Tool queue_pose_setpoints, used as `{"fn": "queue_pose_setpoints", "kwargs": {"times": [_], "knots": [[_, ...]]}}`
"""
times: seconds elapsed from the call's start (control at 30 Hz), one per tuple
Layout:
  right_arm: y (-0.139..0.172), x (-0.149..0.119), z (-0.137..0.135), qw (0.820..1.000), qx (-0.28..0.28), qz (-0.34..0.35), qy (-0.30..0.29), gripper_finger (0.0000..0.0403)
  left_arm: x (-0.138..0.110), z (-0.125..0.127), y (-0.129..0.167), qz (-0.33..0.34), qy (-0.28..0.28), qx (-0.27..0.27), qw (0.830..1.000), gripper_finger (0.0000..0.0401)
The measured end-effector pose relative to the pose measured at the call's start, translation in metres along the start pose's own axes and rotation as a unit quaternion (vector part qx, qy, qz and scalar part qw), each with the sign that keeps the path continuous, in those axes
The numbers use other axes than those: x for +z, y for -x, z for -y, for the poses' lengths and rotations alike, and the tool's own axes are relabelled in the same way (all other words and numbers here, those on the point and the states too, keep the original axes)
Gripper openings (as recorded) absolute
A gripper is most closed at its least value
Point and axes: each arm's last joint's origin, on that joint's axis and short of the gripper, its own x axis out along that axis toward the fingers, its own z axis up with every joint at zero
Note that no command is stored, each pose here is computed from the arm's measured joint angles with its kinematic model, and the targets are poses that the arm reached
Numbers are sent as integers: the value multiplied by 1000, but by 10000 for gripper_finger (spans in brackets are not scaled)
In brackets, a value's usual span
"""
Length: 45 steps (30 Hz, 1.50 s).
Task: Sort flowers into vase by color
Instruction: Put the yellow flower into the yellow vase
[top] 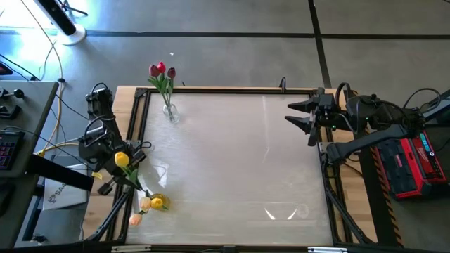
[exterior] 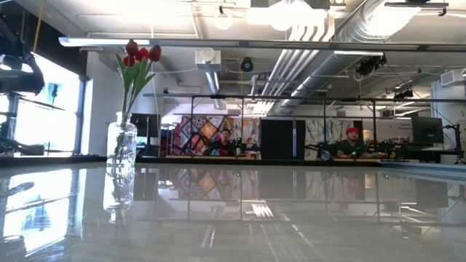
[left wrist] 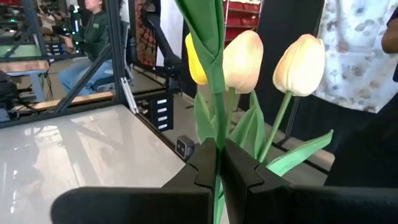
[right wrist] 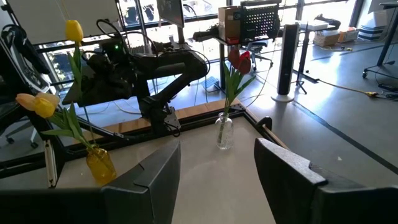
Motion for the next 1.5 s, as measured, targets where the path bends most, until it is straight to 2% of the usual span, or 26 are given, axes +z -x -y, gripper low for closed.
{"fn": "queue_pose_setpoints", "kwargs": {"times": [0.37,0.67,0.83,0.93,1.13,1.3,1.5], "knots": [[0,0,0,1000,0,0,0,195,-31,4,-12,11,20,-15,1000,0],[0,0,0,1000,0,0,0,195,-52,2,-13,-2,0,6,1000,0],[0,0,0,1000,0,0,0,195,-70,-1,-13,-8,10,25,1000,3],[0,0,0,1000,0,0,0,195,-80,-2,-13,-9,19,32,999,22],[0,0,0,1000,0,0,0,195,-93,-4,-13,-18,31,44,998,89],[0,0,0,1000,0,0,0,195,-88,-3,-12,-15,39,34,999,137],[0,0,0,1000,0,0,0,195,-75,-2,-10,-25,44,0,999,174]]}}
